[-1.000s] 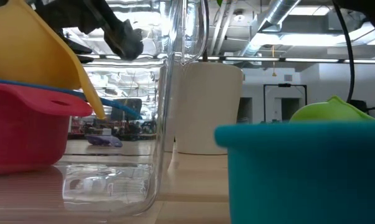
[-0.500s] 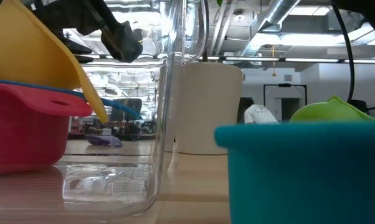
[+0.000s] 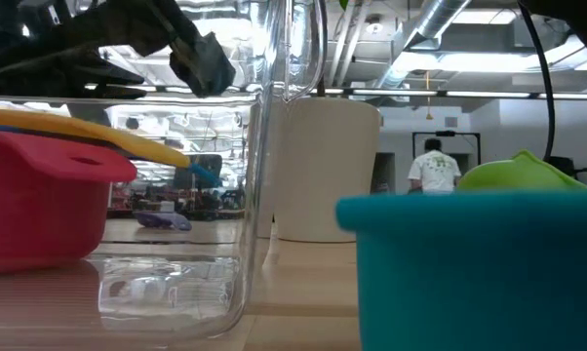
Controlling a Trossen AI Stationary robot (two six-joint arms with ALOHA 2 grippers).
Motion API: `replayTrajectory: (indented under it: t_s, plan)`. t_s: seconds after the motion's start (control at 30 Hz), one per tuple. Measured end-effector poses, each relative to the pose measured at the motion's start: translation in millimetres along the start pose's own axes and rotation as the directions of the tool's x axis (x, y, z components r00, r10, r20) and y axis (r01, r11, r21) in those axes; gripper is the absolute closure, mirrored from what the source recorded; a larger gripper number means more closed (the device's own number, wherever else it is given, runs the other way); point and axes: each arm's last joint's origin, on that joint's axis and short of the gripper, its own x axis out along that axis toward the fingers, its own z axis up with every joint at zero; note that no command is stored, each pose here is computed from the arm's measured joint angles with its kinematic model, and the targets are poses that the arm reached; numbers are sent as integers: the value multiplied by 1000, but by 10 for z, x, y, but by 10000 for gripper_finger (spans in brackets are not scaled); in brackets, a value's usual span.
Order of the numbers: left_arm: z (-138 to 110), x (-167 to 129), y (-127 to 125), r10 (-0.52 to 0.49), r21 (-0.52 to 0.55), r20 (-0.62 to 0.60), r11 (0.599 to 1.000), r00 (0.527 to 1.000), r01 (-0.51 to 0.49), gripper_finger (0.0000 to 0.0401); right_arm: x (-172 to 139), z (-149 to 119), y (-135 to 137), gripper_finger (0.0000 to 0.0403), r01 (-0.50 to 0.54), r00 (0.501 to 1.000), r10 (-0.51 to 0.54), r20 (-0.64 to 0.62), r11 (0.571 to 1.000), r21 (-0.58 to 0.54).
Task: Nest measuring cups in basket
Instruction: Stack the green measuring cup on the yellow measuring cup
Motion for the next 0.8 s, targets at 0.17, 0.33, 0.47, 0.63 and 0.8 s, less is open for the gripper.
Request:
replayTrajectory:
  t_s: [0.17,0.33,0.47,0.63,0.8]
  plan:
    - [0,0,0,0,0,0,1000,1000,0,342,-113,17,122,228,-57,998,58,20,998,-10]
    - [0,0,0,0,0,0,1000,1000,0,342,-269,-137,352,235,-145,989,147,19,987,-69]
    - [0,0,0,0,-1,0,1000,1000,0,342,-345,-392,510,239,-194,981,192,-27,966,-173]
    - [0,0,0,0,-34,0,999,1000,0,342,-430,-761,686,239,-254,966,238,-100,943,-217]
    - [0,0,0,0,-39,0,999,1000,0,342,-462,-970,752,240,-261,960,244,-135,957,-127]
